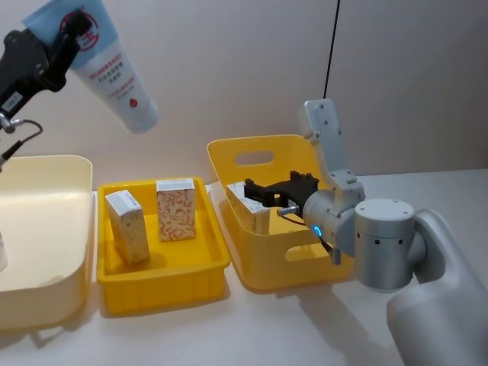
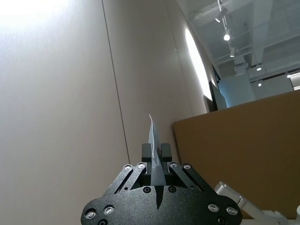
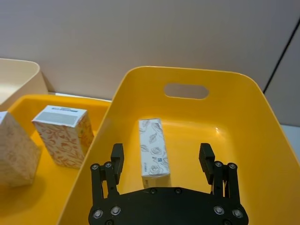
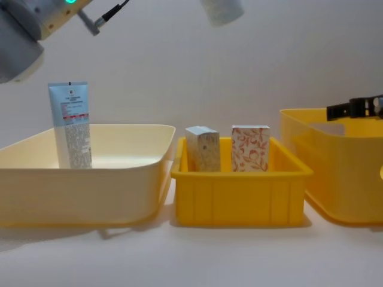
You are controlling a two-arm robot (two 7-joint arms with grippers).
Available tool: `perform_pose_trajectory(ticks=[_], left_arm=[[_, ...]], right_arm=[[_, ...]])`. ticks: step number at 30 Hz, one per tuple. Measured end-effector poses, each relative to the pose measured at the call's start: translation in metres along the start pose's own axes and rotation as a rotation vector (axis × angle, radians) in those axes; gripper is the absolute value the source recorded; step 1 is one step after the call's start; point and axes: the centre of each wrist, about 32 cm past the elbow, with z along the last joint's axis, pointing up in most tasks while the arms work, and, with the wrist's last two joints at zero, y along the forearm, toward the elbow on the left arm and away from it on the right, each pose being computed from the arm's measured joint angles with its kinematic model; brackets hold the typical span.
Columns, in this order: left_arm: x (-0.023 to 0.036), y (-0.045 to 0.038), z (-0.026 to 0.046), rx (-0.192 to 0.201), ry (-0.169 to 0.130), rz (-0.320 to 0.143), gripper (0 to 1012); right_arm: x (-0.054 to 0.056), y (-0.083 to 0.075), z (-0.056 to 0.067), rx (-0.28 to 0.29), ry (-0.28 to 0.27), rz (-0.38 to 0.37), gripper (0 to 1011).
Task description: Bimanual collaborative sorting of washing and personal care products
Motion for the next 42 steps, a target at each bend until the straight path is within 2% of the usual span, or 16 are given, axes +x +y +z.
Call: perform_pose_trajectory(ticks=[5, 9, 13, 17, 23, 30, 42], left_arm=[[0.0009, -0.0022, 0.0006, -0.010, 0.003, -0.011, 119], [0.0002, -0.0028, 0.0011, 0.000, 0.007, -0.010, 119], [-0.0012, -0.0012, 0.0023, 0.032, 0.017, 0.003, 119], [-0.0032, 0.0009, 0.0036, 0.085, 0.031, 0.023, 119], [-0.0050, 0.0021, 0.0036, 0.144, 0.045, 0.049, 119], [-0.0064, 0.0032, 0.0032, 0.185, 0.053, 0.066, 118], [-0.0075, 0.0037, 0.0030, 0.219, 0.057, 0.081, 119]], right_arm=[[-0.001, 0.000, 0.000, 0.021, -0.030, 0.040, 1001], [-0.004, -0.001, 0.001, 0.047, -0.057, 0.080, 1001], [-0.006, -0.002, 0.003, 0.075, -0.087, 0.124, 1001], [-0.009, -0.004, 0.006, 0.108, -0.125, 0.180, 1001], [-0.012, -0.007, 0.009, 0.144, -0.172, 0.248, 1001], [-0.014, -0.011, 0.015, 0.184, -0.236, 0.345, 1001], [-0.018, -0.016, 0.028, 0.219, -0.342, 0.526, 1001]])
